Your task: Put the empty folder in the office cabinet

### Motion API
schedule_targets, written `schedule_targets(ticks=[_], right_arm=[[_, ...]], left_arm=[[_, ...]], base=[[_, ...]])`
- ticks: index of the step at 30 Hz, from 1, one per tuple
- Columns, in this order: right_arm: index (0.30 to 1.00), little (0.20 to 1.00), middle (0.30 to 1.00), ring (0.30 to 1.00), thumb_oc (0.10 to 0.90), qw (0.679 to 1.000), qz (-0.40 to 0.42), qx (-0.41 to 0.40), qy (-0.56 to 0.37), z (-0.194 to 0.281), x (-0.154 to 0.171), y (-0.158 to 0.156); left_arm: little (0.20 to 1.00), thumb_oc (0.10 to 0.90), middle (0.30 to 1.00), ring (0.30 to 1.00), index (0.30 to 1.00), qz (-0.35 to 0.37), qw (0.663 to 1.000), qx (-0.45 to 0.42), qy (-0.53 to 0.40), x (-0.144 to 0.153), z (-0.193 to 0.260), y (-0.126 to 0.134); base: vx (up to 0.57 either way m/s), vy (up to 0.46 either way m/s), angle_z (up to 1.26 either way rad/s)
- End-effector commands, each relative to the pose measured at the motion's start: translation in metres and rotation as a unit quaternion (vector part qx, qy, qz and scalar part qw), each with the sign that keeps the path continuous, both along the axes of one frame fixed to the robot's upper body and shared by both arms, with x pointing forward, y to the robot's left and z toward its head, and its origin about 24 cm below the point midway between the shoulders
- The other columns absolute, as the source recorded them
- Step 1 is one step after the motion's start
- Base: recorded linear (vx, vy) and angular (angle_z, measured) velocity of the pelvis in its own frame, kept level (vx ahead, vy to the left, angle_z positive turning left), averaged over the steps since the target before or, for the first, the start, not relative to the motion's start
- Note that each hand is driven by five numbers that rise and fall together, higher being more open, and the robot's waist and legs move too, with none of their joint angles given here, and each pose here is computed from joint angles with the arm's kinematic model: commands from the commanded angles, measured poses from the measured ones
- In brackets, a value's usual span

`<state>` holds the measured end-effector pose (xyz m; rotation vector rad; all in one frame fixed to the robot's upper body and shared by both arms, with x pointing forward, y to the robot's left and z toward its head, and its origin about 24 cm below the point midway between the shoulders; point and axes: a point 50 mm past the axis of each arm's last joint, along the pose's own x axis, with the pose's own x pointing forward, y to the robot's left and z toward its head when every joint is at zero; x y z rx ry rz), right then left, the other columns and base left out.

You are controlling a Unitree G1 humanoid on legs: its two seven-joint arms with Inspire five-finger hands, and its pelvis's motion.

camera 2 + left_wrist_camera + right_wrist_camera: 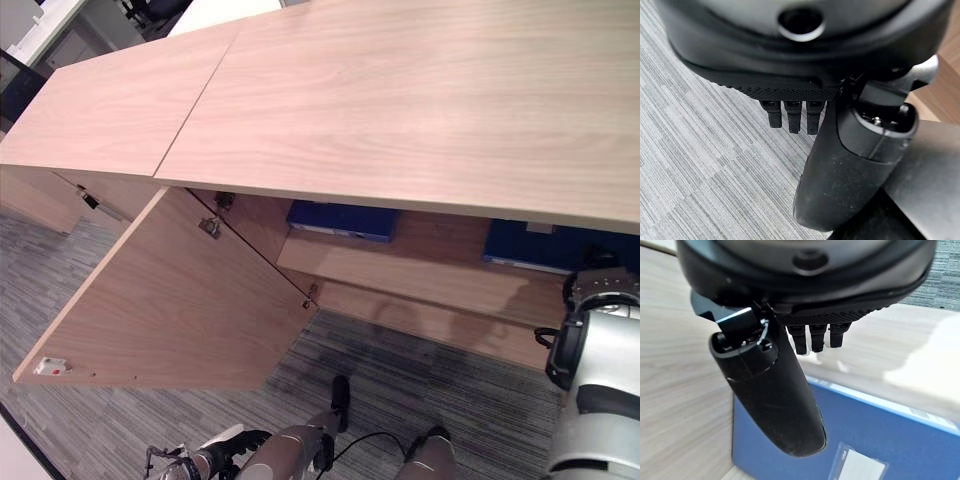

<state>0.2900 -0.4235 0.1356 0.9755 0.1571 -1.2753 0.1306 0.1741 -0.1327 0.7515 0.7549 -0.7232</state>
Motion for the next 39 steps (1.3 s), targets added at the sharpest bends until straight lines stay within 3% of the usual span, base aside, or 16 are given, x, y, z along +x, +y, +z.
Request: schedule_targets(ticks=[1,3,6,8,12,18,25,26,27,30,31,34,37,39], right_arm=[[0.900,0.900,0.900,0.900,0.800,0.997,-0.014,-0.061,-0.042,0.038,0.000,-0.015],[0.900,0.900,0.900,0.900,0.800,0.996,0.003,-0.075,-0.046,0.041,0.008,-0.009],[0.900,0.900,0.900,0.900,0.800,0.978,0.092,-0.184,-0.039,0.049,0.041,0.019],[0.900,0.900,0.900,0.900,0.800,0.976,0.097,-0.191,-0.046,0.040,0.047,0.029],[0.900,0.900,0.900,0.900,0.800,0.965,0.130,-0.193,-0.122,-0.004,0.063,0.081],[0.900,0.900,0.900,0.900,0.800,0.943,0.183,-0.229,-0.159,-0.076,0.016,0.141],[0.900,0.900,0.900,0.900,0.800,0.908,0.287,-0.262,-0.156,-0.105,-0.025,0.169],[0.731,0.731,0.731,0.731,0.687,0.908,0.288,-0.263,-0.155,-0.106,-0.025,0.170],[0.300,0.300,0.300,0.300,0.400,0.891,0.310,-0.309,-0.120,-0.106,-0.033,0.163],[0.300,0.300,0.300,0.300,0.400,0.828,0.360,-0.429,-0.015,-0.099,-0.029,0.149],[0.300,0.300,0.300,0.300,0.400,0.828,0.360,-0.430,-0.015,-0.098,-0.029,0.149],[0.300,0.300,0.300,0.300,0.400,0.767,0.368,-0.518,0.087,-0.090,-0.023,0.126],[0.300,0.300,0.300,0.300,0.400,0.739,0.368,-0.552,0.115,-0.081,-0.017,0.118],[0.300,0.300,0.300,0.300,0.400,0.699,0.375,-0.590,0.152,-0.071,-0.009,0.109]], left_arm=[[0.900,0.800,0.900,0.900,0.900,0.005,1.000,-0.024,-0.008,0.010,0.003,-0.006],[0.900,0.800,0.900,0.900,0.900,0.004,1.000,-0.025,-0.009,0.012,0.004,-0.007],[0.900,0.800,0.900,0.900,0.900,0.029,0.999,-0.037,-0.016,0.017,0.004,-0.010],[0.900,0.800,0.900,0.900,0.900,0.038,0.998,-0.038,-0.017,0.017,0.003,-0.011],[0.900,0.800,0.900,0.900,0.900,0.065,0.997,-0.044,-0.014,0.020,0.000,-0.019],[0.900,0.800,0.900,0.900,0.900,0.114,0.993,-0.017,0.013,0.009,-0.012,-0.012],[0.900,0.800,0.900,0.900,0.900,0.182,0.983,-0.007,0.027,0.003,-0.018,-0.003],[0.900,0.800,0.900,0.900,0.900,0.182,0.983,-0.008,0.028,0.002,-0.018,-0.003],[0.900,0.800,0.900,0.900,0.900,0.185,0.982,-0.008,0.029,0.000,-0.019,-0.001],[0.900,0.800,0.900,0.900,0.900,0.191,0.981,-0.010,0.022,0.004,-0.017,0.003],[0.900,0.800,0.900,0.900,0.900,0.191,0.981,-0.011,0.022,0.004,-0.017,0.003],[0.900,0.800,0.900,0.900,0.900,0.194,0.981,-0.012,0.016,0.008,-0.015,0.005],[0.900,0.800,0.900,0.900,0.900,0.179,0.984,-0.007,0.017,0.008,-0.015,0.006],[0.900,0.800,0.900,0.900,0.900,0.158,0.987,-0.001,0.018,0.005,-0.015,0.007]], base=[[0.03,0.005,-0.05],[0.02,-0.004,-0.05],[-0.02,-0.010,-0.12],[0.01,-0.016,-0.08],[0.04,-0.031,-0.09],[0.08,-0.015,-0.11],[0.08,0.006,-0.21],[0.05,-0.011,-0.39],[0.06,-0.025,-0.32],[0.03,-0.029,-0.18],[0.00,-0.030,-0.06],[-0.01,-0.012,0.00],[-0.04,-0.013,0.03],[-0.08,-0.022,-0.01]])
